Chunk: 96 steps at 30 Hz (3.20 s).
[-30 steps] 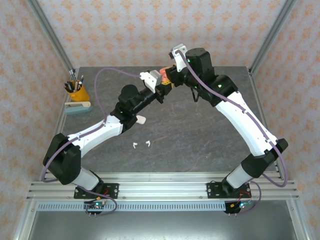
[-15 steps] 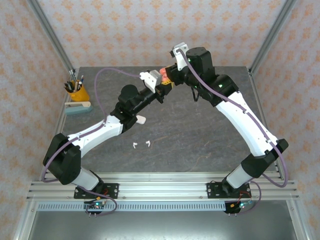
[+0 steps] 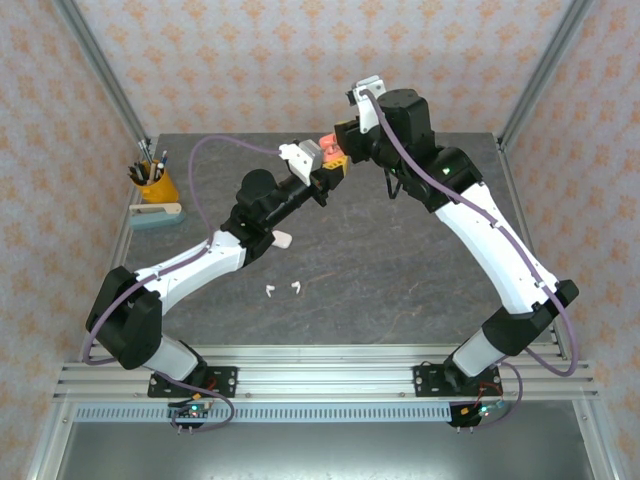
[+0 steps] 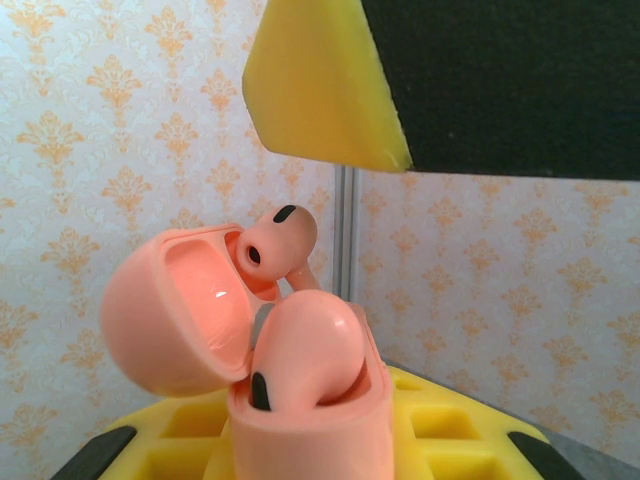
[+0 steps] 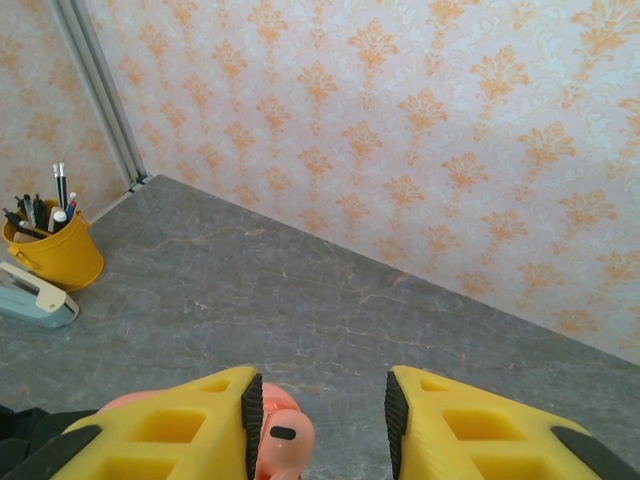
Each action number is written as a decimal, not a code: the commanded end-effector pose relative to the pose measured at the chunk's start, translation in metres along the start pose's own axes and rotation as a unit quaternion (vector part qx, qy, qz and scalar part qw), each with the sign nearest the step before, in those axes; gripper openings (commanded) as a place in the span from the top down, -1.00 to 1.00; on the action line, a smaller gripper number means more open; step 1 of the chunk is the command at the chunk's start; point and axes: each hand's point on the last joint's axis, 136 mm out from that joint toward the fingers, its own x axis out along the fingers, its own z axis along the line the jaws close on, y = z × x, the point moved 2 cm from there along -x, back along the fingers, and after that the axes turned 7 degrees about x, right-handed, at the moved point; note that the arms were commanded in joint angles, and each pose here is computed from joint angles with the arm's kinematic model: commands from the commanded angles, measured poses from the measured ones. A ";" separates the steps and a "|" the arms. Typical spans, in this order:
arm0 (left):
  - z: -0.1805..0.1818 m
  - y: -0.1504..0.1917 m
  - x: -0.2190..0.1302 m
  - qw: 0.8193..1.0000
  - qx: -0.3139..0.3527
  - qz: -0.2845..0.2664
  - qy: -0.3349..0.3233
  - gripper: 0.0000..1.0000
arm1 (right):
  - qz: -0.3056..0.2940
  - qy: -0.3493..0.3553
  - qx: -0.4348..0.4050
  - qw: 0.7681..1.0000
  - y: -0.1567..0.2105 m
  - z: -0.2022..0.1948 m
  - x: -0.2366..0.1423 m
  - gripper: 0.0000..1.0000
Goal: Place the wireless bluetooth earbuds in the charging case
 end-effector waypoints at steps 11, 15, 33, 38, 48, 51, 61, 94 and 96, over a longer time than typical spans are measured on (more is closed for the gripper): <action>-0.003 -0.027 -0.005 0.999 0.012 -0.044 0.009 1.00 | -0.021 0.039 0.119 0.992 -0.030 -0.035 -0.016 0.21; -0.004 -0.029 -0.007 0.999 0.017 -0.046 0.010 1.00 | 0.009 0.033 0.143 0.989 -0.018 -0.041 -0.006 0.21; -0.004 -0.030 -0.003 0.999 0.020 -0.048 0.011 1.00 | 0.079 -0.005 0.150 0.985 0.021 -0.028 0.014 0.27; -0.004 -0.030 -0.003 0.999 0.019 -0.047 0.011 1.00 | 0.082 -0.015 0.153 0.985 0.022 -0.025 0.013 0.29; -0.004 -0.030 -0.003 0.999 0.022 -0.049 0.011 1.00 | 0.083 -0.036 0.159 0.983 0.022 -0.019 0.003 0.32; -0.004 -0.030 -0.003 0.998 0.026 -0.047 0.012 1.00 | 0.066 -0.023 0.162 0.984 0.017 -0.024 -0.005 0.33; -0.019 -0.031 -0.014 0.996 0.052 -0.049 0.057 1.00 | 0.039 -0.013 0.237 0.971 -0.006 -0.044 -0.023 0.26; -0.028 -0.033 -0.010 0.993 0.047 -0.038 0.103 1.00 | 0.118 -0.096 0.315 0.937 0.013 -0.029 -0.044 0.30; -0.028 -0.031 -0.010 0.993 0.045 -0.037 0.104 1.00 | 0.109 -0.102 0.316 0.937 0.007 -0.027 -0.048 0.30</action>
